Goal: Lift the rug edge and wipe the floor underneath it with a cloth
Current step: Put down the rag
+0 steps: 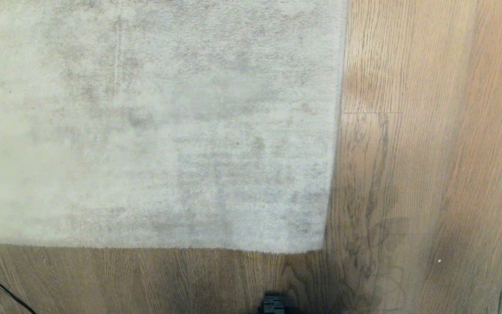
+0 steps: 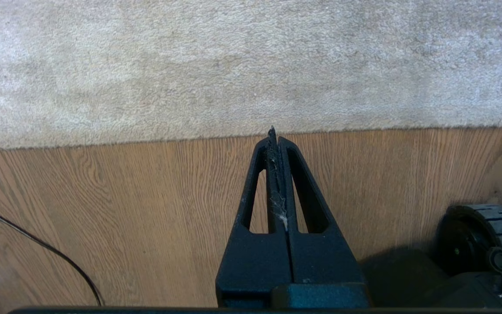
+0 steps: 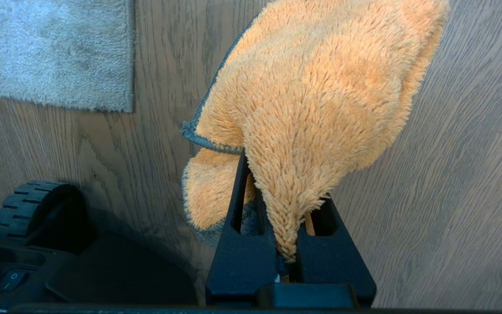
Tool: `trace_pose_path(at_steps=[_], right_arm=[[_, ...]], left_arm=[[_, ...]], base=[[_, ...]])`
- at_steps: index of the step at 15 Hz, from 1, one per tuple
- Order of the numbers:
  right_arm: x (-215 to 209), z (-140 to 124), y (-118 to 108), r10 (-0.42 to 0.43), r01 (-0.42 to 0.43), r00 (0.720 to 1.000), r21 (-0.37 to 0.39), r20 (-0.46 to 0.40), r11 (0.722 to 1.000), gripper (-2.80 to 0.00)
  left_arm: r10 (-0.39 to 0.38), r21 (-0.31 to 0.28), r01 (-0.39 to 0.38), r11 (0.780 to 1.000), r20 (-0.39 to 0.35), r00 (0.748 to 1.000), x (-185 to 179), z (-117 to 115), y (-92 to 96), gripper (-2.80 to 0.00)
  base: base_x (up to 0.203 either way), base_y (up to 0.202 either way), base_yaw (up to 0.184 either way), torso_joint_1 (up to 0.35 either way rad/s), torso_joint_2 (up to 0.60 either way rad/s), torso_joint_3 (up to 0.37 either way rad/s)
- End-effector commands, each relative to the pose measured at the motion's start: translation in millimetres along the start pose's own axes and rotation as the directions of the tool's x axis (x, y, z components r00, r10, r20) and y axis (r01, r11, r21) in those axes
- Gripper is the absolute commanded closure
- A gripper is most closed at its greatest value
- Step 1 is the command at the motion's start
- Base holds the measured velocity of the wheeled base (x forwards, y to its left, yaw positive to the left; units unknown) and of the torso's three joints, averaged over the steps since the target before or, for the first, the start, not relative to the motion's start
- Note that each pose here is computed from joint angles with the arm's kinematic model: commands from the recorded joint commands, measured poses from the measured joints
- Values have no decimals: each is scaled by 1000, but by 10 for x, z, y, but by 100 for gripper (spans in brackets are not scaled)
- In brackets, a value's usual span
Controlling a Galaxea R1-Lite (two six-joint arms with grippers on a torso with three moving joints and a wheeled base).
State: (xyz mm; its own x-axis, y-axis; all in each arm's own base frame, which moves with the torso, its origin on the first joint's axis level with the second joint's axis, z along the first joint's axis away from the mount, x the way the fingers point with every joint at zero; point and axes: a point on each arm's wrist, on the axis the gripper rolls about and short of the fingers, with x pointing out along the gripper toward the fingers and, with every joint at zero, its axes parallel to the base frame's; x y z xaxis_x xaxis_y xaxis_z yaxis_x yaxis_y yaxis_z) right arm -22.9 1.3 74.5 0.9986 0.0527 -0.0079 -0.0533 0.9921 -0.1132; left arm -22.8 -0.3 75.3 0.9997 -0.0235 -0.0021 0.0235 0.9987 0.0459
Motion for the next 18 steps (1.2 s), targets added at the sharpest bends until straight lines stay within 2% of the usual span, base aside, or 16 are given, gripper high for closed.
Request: trace_pose_path(at_steps=[1, 4, 6, 18], right_arm=[[1, 0, 0, 1, -1, 1000, -1, -1, 1000, 0], [1, 0, 0, 1, -1, 1000, -1, -1, 1000, 0], [1, 0, 0, 0, 0, 1000, -1, -1, 1000, 0], [1, 0, 0, 1, -1, 1000, -1, -1, 1000, 0]], left_arm=[[-1, 0, 1, 1000, 1, 1000, 0, 0, 0, 0], [-1, 2, 1, 1000, 1, 1000, 0, 0, 0, 0], [0, 0, 0, 1000, 1, 1000, 0, 0, 0, 0], [5, 0, -5, 1000, 0, 1000, 0, 0, 1, 0]], base=[[0, 0, 0, 0, 0, 0], [0, 0, 0, 0, 0, 0], [1, -126, 2, 2, 1, 4], [0, -193, 1, 2, 4, 2]])
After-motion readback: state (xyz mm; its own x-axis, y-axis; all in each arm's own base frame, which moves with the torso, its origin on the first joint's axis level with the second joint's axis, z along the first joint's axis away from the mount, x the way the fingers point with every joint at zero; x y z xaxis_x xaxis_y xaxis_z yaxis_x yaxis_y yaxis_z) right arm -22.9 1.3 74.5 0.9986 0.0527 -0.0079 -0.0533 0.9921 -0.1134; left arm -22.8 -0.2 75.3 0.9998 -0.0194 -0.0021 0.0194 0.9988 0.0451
